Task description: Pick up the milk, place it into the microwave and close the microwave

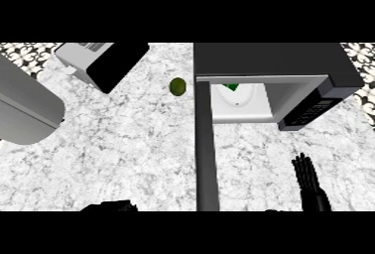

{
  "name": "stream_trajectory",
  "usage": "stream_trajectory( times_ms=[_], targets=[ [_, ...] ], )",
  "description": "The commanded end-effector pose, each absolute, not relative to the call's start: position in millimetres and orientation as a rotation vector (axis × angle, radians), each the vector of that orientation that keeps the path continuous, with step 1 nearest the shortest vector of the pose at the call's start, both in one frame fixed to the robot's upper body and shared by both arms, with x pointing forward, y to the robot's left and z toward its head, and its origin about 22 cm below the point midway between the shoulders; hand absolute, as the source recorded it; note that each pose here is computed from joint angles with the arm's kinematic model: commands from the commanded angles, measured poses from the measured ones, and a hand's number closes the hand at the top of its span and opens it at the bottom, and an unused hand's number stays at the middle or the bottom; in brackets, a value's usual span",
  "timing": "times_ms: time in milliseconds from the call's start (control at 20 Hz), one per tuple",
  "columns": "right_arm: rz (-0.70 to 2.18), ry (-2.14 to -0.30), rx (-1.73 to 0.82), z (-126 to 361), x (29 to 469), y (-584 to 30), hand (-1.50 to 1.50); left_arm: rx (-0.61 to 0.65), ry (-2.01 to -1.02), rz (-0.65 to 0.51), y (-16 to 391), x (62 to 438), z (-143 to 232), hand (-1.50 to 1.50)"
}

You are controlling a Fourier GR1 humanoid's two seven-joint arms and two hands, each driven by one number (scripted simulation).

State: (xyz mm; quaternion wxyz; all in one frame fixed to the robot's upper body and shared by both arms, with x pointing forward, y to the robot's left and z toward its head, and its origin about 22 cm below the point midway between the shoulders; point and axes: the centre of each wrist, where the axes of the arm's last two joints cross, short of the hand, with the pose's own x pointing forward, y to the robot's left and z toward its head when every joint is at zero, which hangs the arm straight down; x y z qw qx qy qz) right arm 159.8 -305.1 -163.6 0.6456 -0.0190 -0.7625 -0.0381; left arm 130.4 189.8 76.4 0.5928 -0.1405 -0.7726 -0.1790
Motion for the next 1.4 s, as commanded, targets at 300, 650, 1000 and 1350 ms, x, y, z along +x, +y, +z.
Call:
stream_trajectory(
  times_ms=[300, 650, 1000, 1350],
  targets=[
    [-0.126, -1.781, -0.028, -143.9, 84.7, -313.1, -1.5, -0.425, -1.745, -0.607, 140.4, 164.4, 78.1, 1.5],
    [-0.136, -1.787, -0.028, -124.4, 66.0, -336.2, -1.5, -0.527, -1.558, -0.823, 109.1, 201.9, 53.3, 1.5],
    [-0.148, -1.856, -0.025, -124.6, 43.8, -347.7, -1.5, -0.513, -1.61, -0.988, 47.1, 182.0, 29.3, 1.5],
    [-0.08, -1.919, 0.125, -83.9, 54.7, -351.1, -1.5, -0.496, -1.527, -1.035, 13.0, 178.1, -3.8, 1.5]
  ],
)
